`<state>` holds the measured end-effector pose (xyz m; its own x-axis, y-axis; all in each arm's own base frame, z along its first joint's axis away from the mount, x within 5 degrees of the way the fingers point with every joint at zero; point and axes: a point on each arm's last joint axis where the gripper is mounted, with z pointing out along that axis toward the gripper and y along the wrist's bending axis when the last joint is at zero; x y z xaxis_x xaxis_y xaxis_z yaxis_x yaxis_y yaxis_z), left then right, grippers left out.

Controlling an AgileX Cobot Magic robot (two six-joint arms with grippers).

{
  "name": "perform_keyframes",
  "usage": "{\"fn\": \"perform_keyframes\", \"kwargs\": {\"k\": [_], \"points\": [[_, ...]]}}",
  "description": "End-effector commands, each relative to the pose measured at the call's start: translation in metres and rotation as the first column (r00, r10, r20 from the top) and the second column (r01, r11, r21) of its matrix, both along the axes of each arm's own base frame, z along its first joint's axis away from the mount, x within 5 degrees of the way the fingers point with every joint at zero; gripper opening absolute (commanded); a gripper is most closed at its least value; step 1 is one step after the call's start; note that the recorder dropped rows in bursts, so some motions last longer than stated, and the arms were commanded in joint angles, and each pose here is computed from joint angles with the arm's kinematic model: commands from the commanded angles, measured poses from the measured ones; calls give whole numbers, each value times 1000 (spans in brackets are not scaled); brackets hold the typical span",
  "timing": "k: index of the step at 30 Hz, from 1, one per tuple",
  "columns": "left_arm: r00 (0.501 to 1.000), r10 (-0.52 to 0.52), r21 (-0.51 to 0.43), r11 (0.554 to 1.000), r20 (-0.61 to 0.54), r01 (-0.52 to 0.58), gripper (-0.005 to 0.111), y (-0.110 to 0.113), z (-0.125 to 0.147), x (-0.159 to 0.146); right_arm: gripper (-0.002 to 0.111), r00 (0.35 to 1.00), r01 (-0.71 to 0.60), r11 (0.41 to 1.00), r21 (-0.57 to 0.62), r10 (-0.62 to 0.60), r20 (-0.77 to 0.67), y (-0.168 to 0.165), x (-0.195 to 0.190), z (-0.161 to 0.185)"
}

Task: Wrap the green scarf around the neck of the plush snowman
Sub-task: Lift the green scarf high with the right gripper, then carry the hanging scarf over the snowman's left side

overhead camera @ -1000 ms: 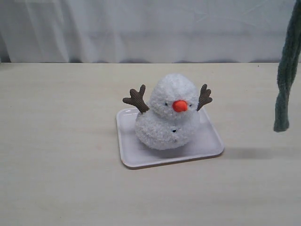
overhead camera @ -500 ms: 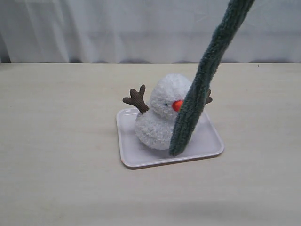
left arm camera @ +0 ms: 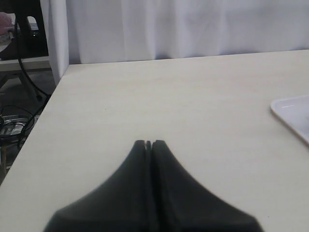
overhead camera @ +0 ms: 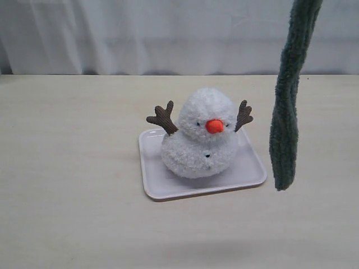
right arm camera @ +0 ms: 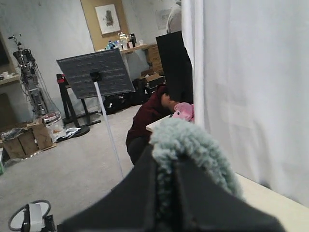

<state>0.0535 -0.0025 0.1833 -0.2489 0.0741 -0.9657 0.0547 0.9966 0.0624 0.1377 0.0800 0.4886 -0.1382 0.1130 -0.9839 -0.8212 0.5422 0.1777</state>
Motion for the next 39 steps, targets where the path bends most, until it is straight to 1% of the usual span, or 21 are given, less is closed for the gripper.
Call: {"fn": "perform_keyframes", "kwargs": {"k": [1,7,10,13,15,17,21,23,26,30,35,39], "points": [[1000,1,1,1000,10,-1,0,0,0,0,4,998,69,997,-29,-69,4,-3,13,-5],[1000,1,1,1000,10,-1,0,0,0,0,4,995,72,995,-63,-76,-60,-2,35,-17],[1000,1,1,1000,10,-1,0,0,0,0,4,997,42,992,-115,-50,-66,8,39,-24],[1000,1,1,1000,10,-1,0,0,0,0,4,997,40,989,-144,-50,-63,24,46,-36],[1000,1,1,1000,10,-1,0,0,0,0,4,996,68,983,-168,-75,-38,35,50,-43],[1000,1,1,1000,10,-1,0,0,0,0,4,995,79,985,-156,-87,-43,47,54,-50],[1000,1,1,1000,10,-1,0,0,0,0,4,997,33,987,-158,-44,-65,83,60,-67],[1000,1,1,1000,10,-1,0,0,0,0,4,997,36,985,-166,-47,-66,98,66,-75],[1000,1,1,1000,10,-1,0,0,0,0,4,996,46,978,-202,-60,-65,120,77,-92],[1000,1,1,1000,10,-1,0,0,0,0,4,990,66,967,-248,-94,-104,137,95,-117],[1000,1,1,1000,10,-1,0,0,0,0,4,991,78,931,-358,-113,-76,148,113,-145],[1000,1,1,1000,10,-1,0,0,0,0,4,994,84,899,-429,-103,-21,150,118,-154]]}}
